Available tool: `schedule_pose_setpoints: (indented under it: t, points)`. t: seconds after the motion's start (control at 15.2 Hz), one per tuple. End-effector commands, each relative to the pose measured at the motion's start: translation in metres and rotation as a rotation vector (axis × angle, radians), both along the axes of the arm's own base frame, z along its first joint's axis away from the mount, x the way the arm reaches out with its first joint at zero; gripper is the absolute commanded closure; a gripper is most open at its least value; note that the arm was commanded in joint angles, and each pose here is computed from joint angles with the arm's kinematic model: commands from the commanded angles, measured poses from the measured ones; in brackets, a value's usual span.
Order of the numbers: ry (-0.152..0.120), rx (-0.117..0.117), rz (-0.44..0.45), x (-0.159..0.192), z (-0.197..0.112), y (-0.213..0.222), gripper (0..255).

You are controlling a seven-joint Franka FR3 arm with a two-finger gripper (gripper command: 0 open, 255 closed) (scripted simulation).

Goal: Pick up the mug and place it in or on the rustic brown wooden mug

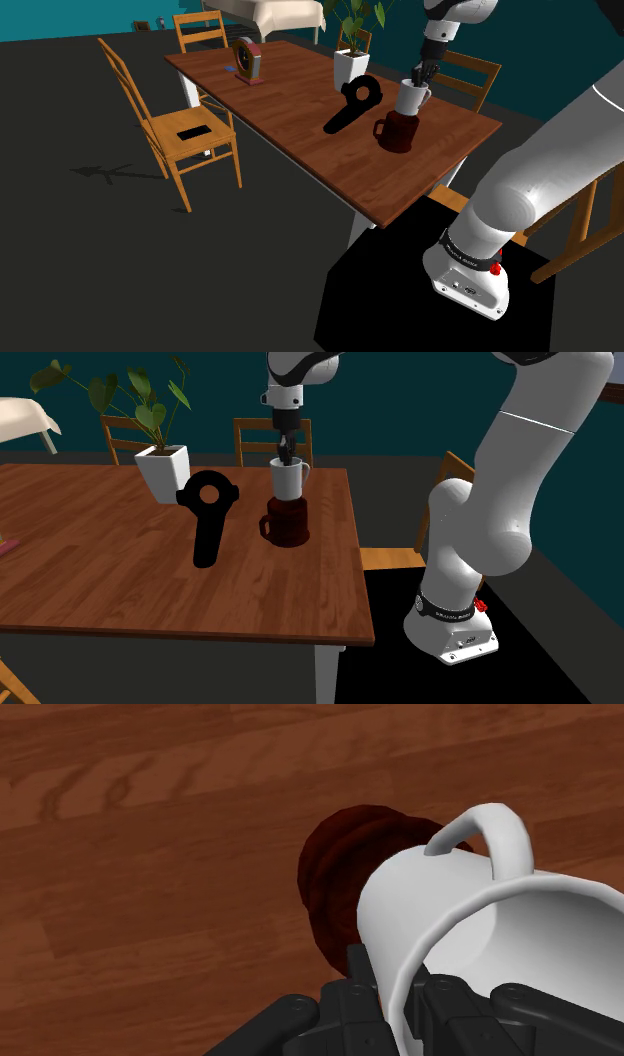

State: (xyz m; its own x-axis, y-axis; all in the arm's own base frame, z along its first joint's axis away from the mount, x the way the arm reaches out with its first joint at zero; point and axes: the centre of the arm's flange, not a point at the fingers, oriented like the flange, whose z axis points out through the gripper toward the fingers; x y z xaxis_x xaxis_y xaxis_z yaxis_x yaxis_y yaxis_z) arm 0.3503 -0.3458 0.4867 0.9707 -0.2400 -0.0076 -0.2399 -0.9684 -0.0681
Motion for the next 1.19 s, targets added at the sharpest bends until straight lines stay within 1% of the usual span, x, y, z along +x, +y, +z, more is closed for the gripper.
schedule_pose_setpoints:
  t: [0.0,0.13,0.59,0.66,0.99,1.12]
  points:
    - [-0.001,0.000,0.000,0.000,-0.011,0.002,255]
    - [-0.001,0.000,0.000,0.000,-0.018,0.002,255]
    - [-0.001,0.000,0.000,0.000,-0.018,0.002,255]
    - [-0.001,0.000,0.000,0.000,-0.018,0.002,0]
    - [-0.001,-0.001,0.000,0.000,-0.018,0.002,0]
    - [-0.001,0.000,0.000,0.000,0.008,0.000,0]
